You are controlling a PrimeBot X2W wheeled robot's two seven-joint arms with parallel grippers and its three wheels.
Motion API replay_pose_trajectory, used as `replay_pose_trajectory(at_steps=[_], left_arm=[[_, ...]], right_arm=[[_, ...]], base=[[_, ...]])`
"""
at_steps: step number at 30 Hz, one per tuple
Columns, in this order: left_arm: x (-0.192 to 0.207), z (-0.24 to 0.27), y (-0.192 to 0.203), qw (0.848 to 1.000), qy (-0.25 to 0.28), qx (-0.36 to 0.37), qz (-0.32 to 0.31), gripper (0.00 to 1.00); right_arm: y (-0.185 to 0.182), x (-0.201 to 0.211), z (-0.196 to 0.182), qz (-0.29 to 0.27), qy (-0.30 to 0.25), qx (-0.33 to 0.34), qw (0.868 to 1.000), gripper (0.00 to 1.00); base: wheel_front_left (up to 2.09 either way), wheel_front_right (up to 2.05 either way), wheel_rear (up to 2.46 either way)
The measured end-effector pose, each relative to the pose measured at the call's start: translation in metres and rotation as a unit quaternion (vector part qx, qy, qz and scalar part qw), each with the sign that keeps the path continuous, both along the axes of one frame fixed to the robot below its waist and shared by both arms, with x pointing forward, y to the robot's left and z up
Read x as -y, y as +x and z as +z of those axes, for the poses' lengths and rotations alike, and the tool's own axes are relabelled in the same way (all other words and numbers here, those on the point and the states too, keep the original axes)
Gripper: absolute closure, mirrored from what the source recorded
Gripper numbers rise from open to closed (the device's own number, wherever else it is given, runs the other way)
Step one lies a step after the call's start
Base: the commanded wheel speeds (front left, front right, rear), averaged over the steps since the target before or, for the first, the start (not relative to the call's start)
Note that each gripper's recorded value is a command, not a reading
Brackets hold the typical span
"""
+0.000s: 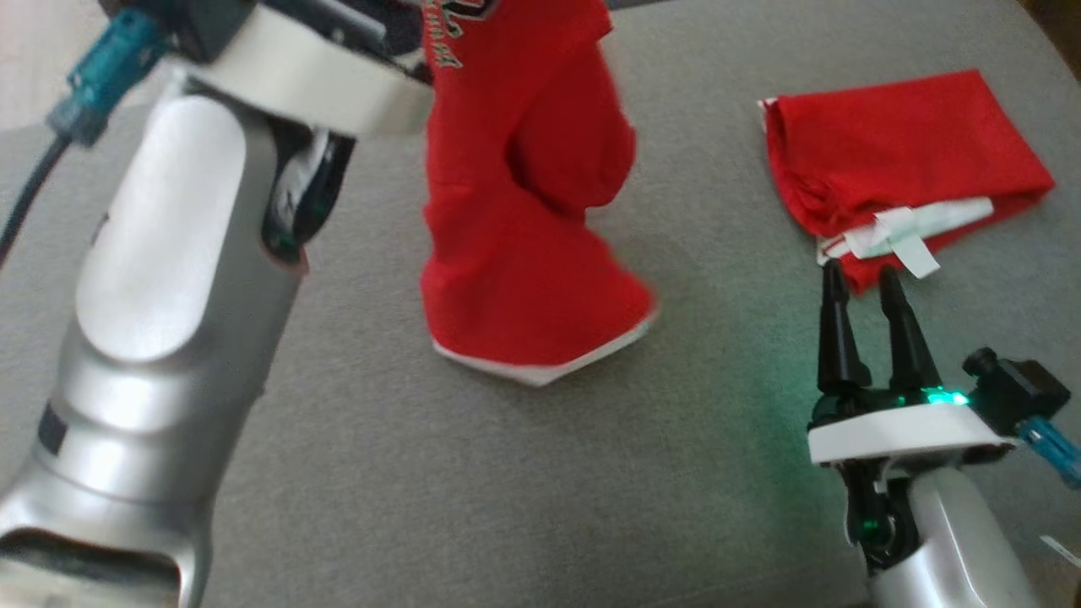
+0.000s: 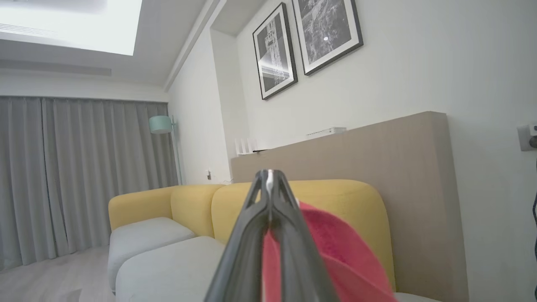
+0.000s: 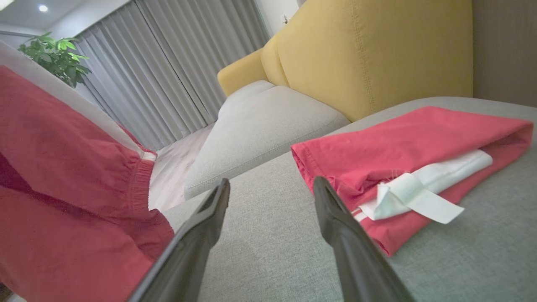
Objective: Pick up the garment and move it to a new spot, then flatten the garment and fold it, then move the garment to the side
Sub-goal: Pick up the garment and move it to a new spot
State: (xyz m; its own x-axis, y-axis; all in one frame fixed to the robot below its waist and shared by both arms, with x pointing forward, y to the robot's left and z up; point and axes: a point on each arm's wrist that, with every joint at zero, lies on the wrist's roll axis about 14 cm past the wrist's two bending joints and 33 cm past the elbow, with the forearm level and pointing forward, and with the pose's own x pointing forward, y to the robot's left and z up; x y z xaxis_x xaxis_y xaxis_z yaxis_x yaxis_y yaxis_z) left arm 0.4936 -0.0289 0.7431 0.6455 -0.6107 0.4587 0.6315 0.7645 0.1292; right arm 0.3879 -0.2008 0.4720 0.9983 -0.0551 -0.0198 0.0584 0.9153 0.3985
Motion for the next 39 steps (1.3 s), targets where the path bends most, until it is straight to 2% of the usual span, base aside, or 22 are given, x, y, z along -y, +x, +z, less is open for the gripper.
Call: replay_pose_trajectory(at_steps=[8,14,16,20,25,33,39], left_arm=[[0.018,-0.022,0.034,1.000,0.018,-0.021,0.001,1.00],[0.060,-0.064,0.032,0.996,0.043,-0.060,-0.050,1.00],[0.077,-0.094,0.031,0.991,0.083,-0.076,-0.066,0.00],[0.087,-0.149,0.034,0.979,0.142,-0.125,-0.075,0.00],[0.074,-0.168,0.038,0.975,0.152,-0.146,-0.065,0.00],[0.026,-0.155,0.046,0.983,0.133,-0.129,-0.016,0.00],[-0.033,-0.155,0.038,0.985,0.109,-0.124,0.054,0.00]], right_arm=[[-0.005,0.017,-0.006,-0.027,0.002,-0.010,1.000,0.00],[-0.006,0.020,-0.009,-0.029,-0.002,-0.017,0.999,0.00],[-0.003,0.023,-0.006,-0.032,-0.002,-0.013,0.999,0.00],[-0.001,0.024,-0.006,-0.034,-0.005,-0.013,0.999,0.00],[0.003,0.019,-0.007,-0.027,-0.002,-0.012,1.000,0.00],[0.014,0.008,-0.001,-0.007,-0.009,-0.001,1.000,0.00],[0.020,-0.002,0.002,0.007,-0.021,0.006,1.000,0.00]], base=[[0.00,0.00,0.00],[0.00,0.00,0.00],[0.00,0.00,0.00],[0.00,0.00,0.00],[0.00,0.00,0.00],[0.00,0.00,0.00],[0.00,0.00,0.00]])
